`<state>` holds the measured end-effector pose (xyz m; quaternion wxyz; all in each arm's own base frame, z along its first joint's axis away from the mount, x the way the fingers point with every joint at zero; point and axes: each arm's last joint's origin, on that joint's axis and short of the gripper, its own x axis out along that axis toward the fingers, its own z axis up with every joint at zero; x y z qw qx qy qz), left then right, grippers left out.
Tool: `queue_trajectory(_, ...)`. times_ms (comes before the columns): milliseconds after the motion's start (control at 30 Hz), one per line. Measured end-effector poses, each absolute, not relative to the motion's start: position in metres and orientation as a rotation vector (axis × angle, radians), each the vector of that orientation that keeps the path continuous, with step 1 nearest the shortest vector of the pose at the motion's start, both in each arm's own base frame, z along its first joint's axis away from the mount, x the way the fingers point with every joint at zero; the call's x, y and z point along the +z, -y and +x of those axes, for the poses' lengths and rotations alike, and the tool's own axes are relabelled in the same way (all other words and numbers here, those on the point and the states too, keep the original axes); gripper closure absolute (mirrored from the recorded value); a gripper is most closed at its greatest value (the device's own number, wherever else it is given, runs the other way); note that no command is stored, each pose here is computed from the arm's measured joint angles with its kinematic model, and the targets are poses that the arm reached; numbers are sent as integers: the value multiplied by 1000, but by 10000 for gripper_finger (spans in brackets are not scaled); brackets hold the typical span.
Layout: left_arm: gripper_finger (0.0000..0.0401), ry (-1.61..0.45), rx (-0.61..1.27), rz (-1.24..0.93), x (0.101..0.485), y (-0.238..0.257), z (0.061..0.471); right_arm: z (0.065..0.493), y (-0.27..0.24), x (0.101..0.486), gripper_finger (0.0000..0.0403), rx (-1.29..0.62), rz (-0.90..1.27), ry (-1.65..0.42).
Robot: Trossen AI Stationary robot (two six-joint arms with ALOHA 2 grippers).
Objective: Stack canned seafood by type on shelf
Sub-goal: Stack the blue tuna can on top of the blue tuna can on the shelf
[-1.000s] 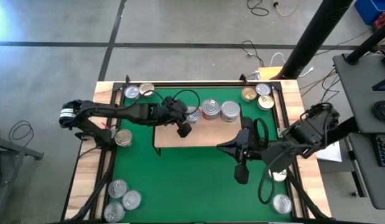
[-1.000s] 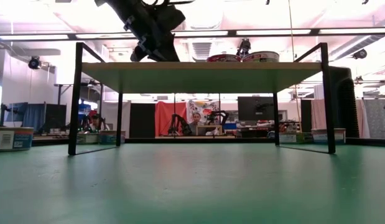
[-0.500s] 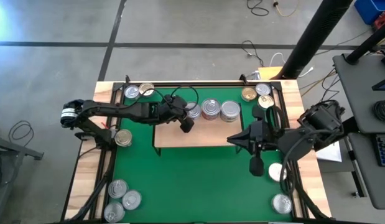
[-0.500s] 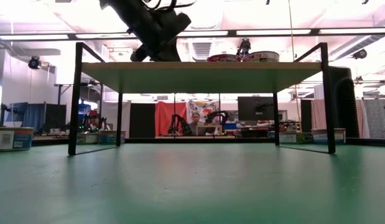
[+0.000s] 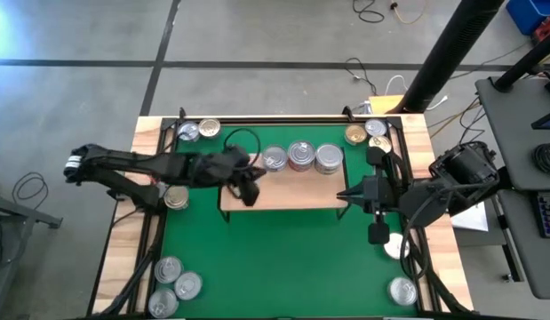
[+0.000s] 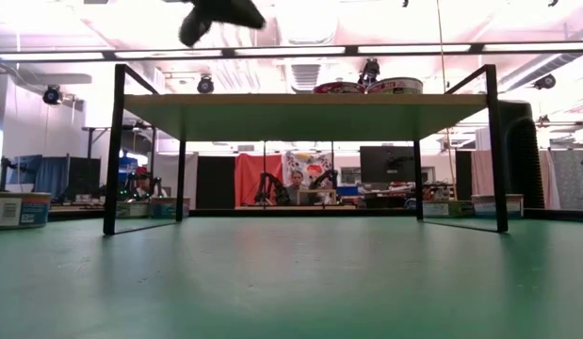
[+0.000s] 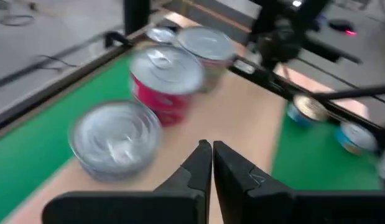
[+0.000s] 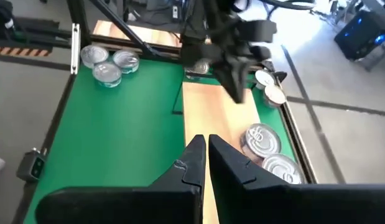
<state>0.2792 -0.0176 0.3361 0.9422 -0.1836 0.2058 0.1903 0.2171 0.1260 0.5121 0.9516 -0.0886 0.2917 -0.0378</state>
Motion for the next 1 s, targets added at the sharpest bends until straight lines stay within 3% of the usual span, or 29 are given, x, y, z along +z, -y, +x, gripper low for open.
queue_trajectory(400,401,-615,-51,-787,343,144,220,205,-115,522,390,-121,-279,-537)
queue_trajectory(667,401,-868,47,-1142,313,210,190,203,-113,523,390,-112,-317,-540)
queue_trajectory(833,401,-1025,136,-1199,293,231,177,208,-118,512,390,-57,-316,-630)
queue_trajectory(1000,401,-1192,226,-1185,280,236,165,202,-119,507,390,-84,-164,-686)
